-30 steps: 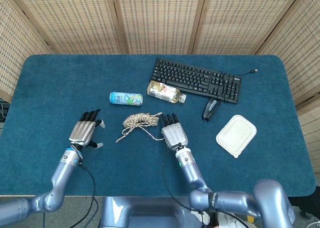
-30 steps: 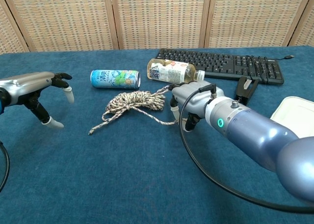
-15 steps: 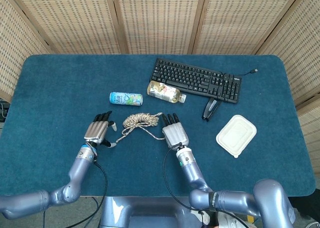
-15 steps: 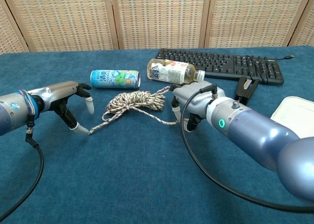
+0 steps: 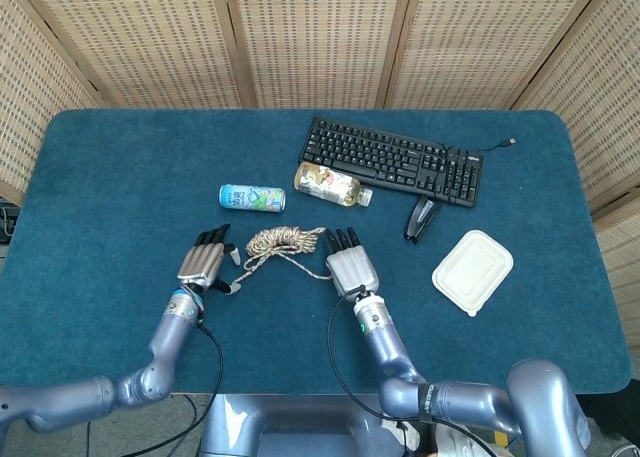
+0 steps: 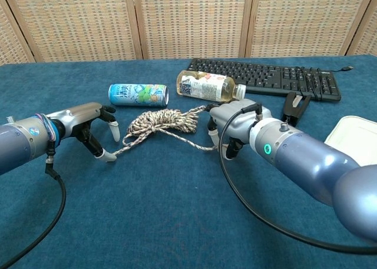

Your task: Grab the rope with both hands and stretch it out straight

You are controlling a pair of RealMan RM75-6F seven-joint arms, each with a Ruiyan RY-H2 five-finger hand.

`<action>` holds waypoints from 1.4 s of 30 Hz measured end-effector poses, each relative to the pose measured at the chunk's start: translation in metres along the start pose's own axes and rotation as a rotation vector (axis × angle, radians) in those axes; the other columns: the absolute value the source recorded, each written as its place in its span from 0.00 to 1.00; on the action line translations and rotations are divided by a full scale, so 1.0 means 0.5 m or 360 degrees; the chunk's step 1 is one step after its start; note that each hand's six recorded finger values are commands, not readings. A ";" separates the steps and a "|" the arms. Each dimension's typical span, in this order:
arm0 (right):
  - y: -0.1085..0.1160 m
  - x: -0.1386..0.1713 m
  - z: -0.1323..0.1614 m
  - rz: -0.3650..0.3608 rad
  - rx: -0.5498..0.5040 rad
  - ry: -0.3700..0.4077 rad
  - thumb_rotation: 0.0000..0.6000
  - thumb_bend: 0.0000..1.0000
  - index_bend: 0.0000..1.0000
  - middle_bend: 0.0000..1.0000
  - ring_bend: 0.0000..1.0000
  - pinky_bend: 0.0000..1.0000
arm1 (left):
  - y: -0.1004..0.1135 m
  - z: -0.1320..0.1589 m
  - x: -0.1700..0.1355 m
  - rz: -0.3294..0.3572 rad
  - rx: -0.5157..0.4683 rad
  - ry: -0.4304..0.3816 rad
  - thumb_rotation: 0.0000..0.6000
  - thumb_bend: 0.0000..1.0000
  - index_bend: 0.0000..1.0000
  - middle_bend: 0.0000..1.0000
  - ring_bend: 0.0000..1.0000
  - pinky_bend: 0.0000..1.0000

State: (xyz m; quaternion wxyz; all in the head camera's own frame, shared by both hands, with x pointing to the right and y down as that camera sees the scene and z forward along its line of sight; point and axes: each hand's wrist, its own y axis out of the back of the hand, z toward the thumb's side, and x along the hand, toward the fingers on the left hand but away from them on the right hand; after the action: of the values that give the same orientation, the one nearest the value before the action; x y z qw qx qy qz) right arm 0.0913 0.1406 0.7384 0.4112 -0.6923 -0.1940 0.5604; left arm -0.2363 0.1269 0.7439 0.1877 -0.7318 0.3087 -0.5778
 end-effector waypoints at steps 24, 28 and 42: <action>0.001 -0.001 -0.005 0.0010 -0.0014 -0.0010 1.00 0.45 0.75 0.04 0.00 0.00 | -0.007 0.005 0.007 0.0014 0.0002 -0.0017 1.00 0.33 0.50 0.00 0.00 0.00; 0.001 0.000 -0.005 0.0009 -0.0014 -0.0009 1.00 0.45 0.75 0.04 0.00 0.00 | -0.007 0.007 0.006 0.0015 0.0005 -0.0020 1.00 0.36 0.52 0.00 0.00 0.00; 0.004 0.001 -0.013 0.0011 -0.0016 -0.0020 1.00 0.45 0.75 0.04 0.00 0.00 | -0.010 0.009 0.007 0.0021 0.0016 -0.0018 1.00 0.43 0.54 0.00 0.00 0.00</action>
State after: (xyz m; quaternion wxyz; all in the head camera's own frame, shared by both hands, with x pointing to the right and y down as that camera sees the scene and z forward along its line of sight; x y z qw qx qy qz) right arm 0.0969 0.1375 0.7366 0.4047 -0.6913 -0.1971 0.5652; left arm -0.2305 0.1278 0.7484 0.1968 -0.7321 0.3096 -0.5739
